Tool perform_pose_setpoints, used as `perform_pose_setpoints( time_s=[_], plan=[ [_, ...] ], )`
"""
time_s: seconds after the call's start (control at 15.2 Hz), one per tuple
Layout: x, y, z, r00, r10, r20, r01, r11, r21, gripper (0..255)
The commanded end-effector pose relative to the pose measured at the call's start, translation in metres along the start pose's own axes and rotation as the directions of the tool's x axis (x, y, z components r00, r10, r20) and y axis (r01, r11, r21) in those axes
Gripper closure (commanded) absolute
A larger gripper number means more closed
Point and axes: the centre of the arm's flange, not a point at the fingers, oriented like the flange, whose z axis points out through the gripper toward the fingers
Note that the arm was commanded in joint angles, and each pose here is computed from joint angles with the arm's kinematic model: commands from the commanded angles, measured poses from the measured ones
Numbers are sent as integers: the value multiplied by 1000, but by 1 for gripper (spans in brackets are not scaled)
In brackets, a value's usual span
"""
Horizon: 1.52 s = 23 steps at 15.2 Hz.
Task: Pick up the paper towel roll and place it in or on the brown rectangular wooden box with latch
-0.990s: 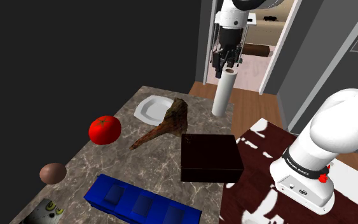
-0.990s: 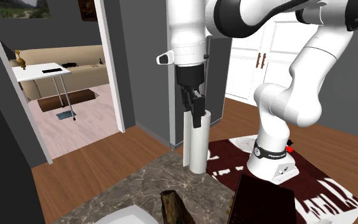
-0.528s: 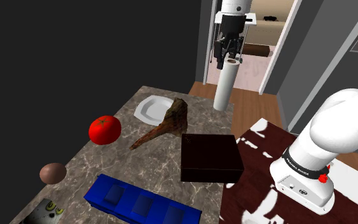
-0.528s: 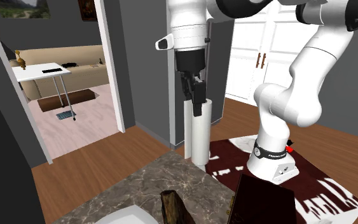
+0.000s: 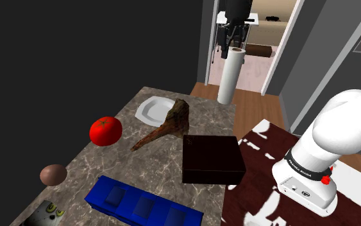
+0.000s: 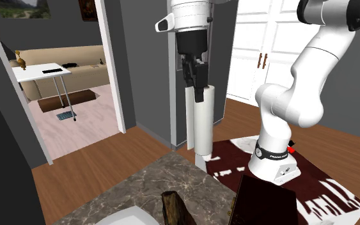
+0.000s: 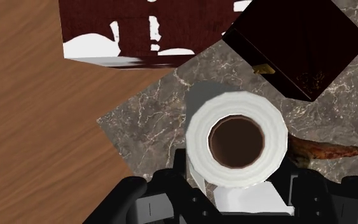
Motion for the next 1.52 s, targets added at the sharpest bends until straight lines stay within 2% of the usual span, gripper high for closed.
perform_pose_setpoints(
  time_s=[0.0, 1.19, 1.45],
  plan=[
    [-1, -2, -7, 1000, 0, 0, 0, 1000, 0, 255],
    [-115, -196, -72, 1000, 0, 0, 0, 1000, 0, 255],
    [-114, -195, -51, 1000, 0, 0, 0, 1000, 0, 255]
  ],
)
